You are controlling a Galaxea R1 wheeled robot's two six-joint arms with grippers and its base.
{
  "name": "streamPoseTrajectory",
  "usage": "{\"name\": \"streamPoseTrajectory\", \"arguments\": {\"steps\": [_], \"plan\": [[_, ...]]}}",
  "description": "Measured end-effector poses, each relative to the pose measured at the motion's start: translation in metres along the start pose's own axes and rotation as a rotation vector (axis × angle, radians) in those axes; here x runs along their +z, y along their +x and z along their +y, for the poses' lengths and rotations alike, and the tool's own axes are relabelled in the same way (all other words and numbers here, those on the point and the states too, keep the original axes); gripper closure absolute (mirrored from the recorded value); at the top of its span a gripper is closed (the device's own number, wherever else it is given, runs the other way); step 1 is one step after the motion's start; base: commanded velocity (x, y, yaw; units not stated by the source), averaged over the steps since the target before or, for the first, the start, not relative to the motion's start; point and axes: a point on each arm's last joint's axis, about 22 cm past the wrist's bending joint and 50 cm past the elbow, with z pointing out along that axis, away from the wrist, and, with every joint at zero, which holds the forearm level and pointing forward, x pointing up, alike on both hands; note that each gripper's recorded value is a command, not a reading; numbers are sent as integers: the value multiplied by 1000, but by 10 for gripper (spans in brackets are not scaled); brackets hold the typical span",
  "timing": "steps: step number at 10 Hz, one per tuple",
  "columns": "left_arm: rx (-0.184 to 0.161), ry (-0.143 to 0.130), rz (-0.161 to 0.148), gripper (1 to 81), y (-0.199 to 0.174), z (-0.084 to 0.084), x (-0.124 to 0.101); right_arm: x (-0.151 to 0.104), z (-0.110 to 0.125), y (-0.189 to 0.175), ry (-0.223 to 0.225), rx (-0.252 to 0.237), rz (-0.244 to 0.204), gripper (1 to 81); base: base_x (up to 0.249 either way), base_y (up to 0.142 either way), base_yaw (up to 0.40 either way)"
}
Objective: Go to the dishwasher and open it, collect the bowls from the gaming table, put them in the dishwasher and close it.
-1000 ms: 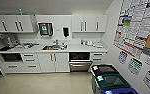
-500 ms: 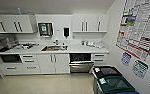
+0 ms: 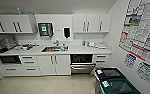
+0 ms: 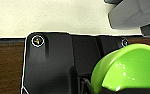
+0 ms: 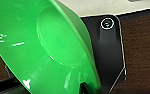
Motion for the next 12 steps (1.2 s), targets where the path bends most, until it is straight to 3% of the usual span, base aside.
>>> {"name": "streamPoseTrajectory", "arguments": {"steps": [5,7,8,9,10,11,12], "plan": [[-3,1,-8,811,-8,-1,-1,0,0,-1,0,-1,0,811,128,25,0],[-2,-9,-5,811,-6,6,1,-2,6,-4,-11,-5,-5,811,160,0,0],[-1,3,-5,811,-6,-3,-2,1,-3,-8,-1,7,-10,811,162,0,0],[4,44,-2,811,-1,-30,-9,4,-20,4,32,5,16,811,162,0,0],[2,20,-4,811,1,-11,-2,0,-3,16,13,-20,28,811,162,0,0],[0,-24,14,811,8,13,3,-2,11,12,-19,-16,11,811,162,0,0],[0,-22,15,811,7,13,3,-1,6,4,-8,-16,3,811,162,0,0]]}}
